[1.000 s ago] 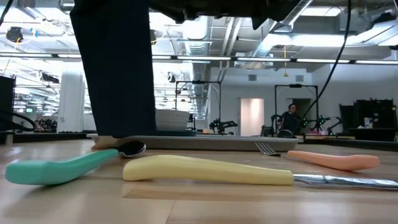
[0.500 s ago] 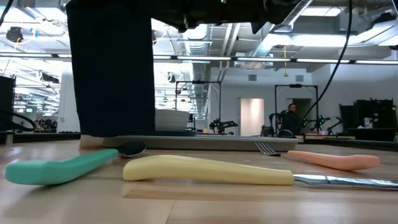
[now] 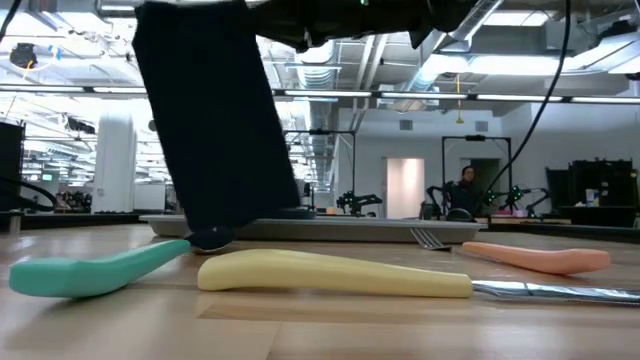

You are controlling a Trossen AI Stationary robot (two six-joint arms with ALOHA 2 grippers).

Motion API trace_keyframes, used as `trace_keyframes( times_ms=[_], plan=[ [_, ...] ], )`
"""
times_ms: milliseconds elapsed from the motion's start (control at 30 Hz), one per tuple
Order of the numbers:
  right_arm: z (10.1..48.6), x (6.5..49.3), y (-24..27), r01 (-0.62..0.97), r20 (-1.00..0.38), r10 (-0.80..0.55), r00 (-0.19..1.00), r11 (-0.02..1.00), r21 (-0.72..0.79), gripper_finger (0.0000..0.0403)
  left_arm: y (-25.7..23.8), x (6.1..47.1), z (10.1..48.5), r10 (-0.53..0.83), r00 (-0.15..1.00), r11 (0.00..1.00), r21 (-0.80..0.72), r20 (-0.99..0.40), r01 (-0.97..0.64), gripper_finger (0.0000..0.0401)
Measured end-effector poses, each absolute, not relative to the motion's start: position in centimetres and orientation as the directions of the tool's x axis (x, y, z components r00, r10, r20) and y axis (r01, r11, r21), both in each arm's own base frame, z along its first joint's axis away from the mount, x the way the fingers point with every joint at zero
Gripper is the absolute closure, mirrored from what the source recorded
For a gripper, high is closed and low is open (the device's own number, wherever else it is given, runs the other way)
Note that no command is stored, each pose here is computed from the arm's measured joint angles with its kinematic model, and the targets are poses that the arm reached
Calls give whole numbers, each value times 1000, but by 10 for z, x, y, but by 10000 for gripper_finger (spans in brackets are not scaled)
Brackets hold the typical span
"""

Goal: Set up tray
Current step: Put the blue napkin on the gray serving tray to the right of the green plate

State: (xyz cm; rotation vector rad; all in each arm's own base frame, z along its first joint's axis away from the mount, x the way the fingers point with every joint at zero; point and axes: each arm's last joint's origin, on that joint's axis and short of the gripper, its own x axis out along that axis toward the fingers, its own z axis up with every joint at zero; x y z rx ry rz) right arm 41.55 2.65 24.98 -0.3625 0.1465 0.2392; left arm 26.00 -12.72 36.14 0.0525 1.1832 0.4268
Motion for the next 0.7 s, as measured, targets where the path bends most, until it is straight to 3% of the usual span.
trace_keyframes(
  times_ms=[200, 367, 533, 700],
  plan=[
    [273, 399, 13, -239, -220, 174, 960, 917, -318, 402, -131, 255, 379, 414, 414, 900, 296, -811, -319, 250],
    [303, 371, 8, -240, -268, 163, 950, 928, -286, 402, -143, 241, 389, 628, 572, 776, 476, -527, -414, 256],
    [329, 336, 6, -299, -331, 233, 914, 940, -164, 402, -157, 226, 392, 714, 661, 669, 501, -230, -549, 257],
    [342, 307, -2, -316, -319, 289, 903, 948, -38, 403, -160, 226, 369, 728, 655, 646, 520, -201, -559, 257]
  ],
)
